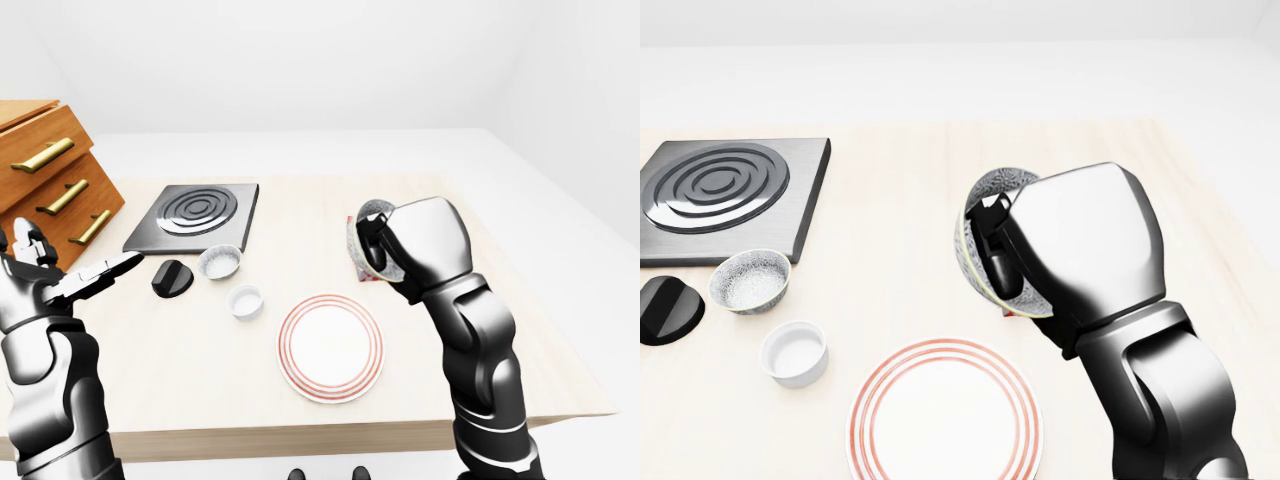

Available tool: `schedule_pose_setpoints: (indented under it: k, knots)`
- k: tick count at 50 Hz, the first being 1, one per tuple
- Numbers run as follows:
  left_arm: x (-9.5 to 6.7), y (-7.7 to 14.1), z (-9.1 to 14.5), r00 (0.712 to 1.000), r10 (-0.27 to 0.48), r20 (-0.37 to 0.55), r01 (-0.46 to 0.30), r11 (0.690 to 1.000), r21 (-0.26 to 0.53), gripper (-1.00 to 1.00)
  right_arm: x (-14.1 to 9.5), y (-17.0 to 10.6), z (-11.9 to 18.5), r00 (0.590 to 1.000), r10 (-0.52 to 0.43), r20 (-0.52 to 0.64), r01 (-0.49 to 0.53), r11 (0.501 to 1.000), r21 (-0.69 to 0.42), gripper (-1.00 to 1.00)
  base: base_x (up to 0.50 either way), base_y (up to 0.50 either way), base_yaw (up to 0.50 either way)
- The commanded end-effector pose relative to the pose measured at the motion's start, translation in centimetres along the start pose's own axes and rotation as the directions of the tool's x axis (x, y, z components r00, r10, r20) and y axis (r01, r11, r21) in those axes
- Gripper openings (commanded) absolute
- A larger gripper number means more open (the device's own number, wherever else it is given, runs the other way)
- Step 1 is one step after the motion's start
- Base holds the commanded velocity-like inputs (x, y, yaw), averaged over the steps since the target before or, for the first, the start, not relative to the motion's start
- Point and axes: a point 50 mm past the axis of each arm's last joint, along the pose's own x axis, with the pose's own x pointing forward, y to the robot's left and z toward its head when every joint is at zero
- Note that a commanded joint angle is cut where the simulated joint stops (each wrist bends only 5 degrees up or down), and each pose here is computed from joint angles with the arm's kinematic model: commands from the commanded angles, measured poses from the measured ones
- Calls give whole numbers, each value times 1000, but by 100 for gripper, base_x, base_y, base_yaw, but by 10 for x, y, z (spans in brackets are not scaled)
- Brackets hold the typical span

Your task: Pick the akita bowl next to the plate and place it on the plate.

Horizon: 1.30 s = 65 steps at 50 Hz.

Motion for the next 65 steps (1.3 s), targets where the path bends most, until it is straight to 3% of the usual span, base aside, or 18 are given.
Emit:
schedule_pose_setpoints:
  k: [1,15,16,20,21,34,39,51,65]
  knots:
    - [0,1,0,1000,4,0,-4,1000,-4,100,2,7,25,998,7,59,-10,999,53,-100,0,0,0]
    - [1,-1,-4,1000,0,-17,0,1000,-2,100,-14,62,25,999,51,7,-50,996,-81,-100,0,0,0]
    - [1,-1,-6,1000,-1,-25,1,1000,-1,100,-14,69,24,999,43,15,-40,988,-149,-100,0,0,0]
    - [1,-1,-5,1000,-2,-19,2,1000,-2,100,-17,81,24,998,49,26,-43,977,-211,-100,0,0,0]
    - [1,-1,-5,1000,-2,-22,2,1000,0,100,-17,90,23,997,69,38,-56,962,-269,-100,0,0,0]
    - [0,-2,-5,1000,-5,-20,5,1000,-2,100,-10,97,17,990,140,26,-123,930,-345,-100,0,0,0]
    - [1,-2,-7,1000,-5,-29,5,1000,0,100,-7,95,16,987,157,15,-144,932,-332,-100,0,0,0]
    - [1,-1,-14,998,-6,-58,7,1000,7,100,3,90,16,972,234,-1,-232,963,-138,-100,0,0,0]
    - [0,-2,-10,999,-8,-40,8,1000,4,100,5,92,26,966,257,29,-254,964,-76,-100,0,0,0]
